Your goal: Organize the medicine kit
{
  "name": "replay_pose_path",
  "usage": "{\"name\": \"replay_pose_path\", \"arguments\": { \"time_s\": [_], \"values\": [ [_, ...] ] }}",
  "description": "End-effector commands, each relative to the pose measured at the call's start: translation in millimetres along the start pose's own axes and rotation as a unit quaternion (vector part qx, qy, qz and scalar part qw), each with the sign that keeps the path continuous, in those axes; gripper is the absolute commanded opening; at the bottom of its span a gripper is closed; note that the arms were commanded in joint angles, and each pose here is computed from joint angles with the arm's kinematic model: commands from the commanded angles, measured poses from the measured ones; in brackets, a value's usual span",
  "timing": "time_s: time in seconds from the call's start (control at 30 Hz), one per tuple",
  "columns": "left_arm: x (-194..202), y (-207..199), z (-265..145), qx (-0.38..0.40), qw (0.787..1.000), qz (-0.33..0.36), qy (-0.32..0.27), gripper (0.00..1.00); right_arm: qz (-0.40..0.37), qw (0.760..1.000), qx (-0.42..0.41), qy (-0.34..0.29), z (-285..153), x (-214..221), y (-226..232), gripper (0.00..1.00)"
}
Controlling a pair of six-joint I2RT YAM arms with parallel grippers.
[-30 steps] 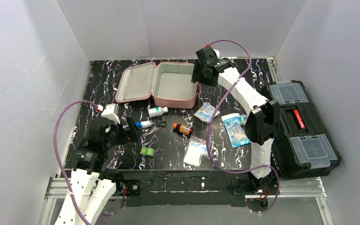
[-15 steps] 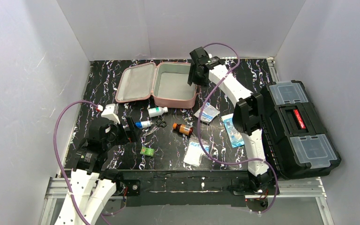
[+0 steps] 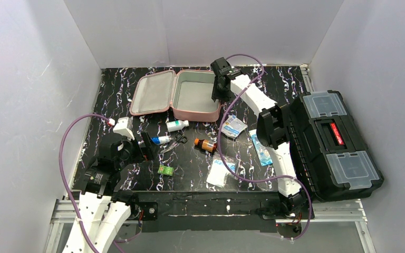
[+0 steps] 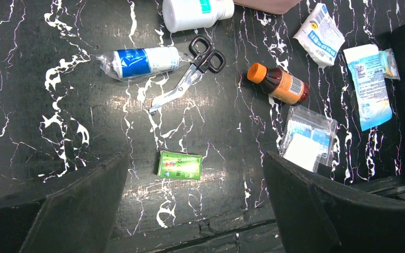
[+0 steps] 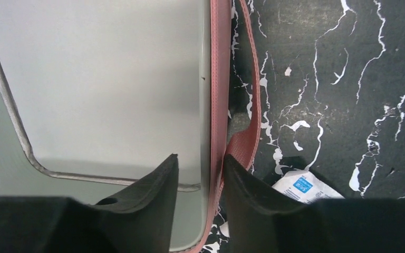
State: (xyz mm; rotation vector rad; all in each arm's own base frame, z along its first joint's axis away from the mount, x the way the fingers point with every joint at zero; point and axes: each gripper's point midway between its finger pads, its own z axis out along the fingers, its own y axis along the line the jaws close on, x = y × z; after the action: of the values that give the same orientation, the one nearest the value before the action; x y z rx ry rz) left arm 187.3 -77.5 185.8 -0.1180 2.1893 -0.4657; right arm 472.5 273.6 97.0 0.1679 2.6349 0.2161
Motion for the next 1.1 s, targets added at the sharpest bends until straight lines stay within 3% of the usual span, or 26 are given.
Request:
{"name": "replay_pose_path", "arguments": {
  "time_s": [0.0, 0.23, 1.07],
  "values": [
    [0, 2, -3, -0.005, 1.000, 0.002, -0.003, 1.00, -0.011, 1.000, -0.006, 0.000, 1, -1, 6, 0.37],
    [0, 2, -2, -0.005, 1.000, 0.001, -0.003, 1.00, -0.040, 0.999, 0.005, 0.017, 5, 12, -2, 0.01],
    [1, 2, -1, -0.007, 1.000, 0.003, 0.001, 0.99, -0.188, 0.979, -0.064, 0.038, -33, 58, -1, 0.03]
  ]
}}
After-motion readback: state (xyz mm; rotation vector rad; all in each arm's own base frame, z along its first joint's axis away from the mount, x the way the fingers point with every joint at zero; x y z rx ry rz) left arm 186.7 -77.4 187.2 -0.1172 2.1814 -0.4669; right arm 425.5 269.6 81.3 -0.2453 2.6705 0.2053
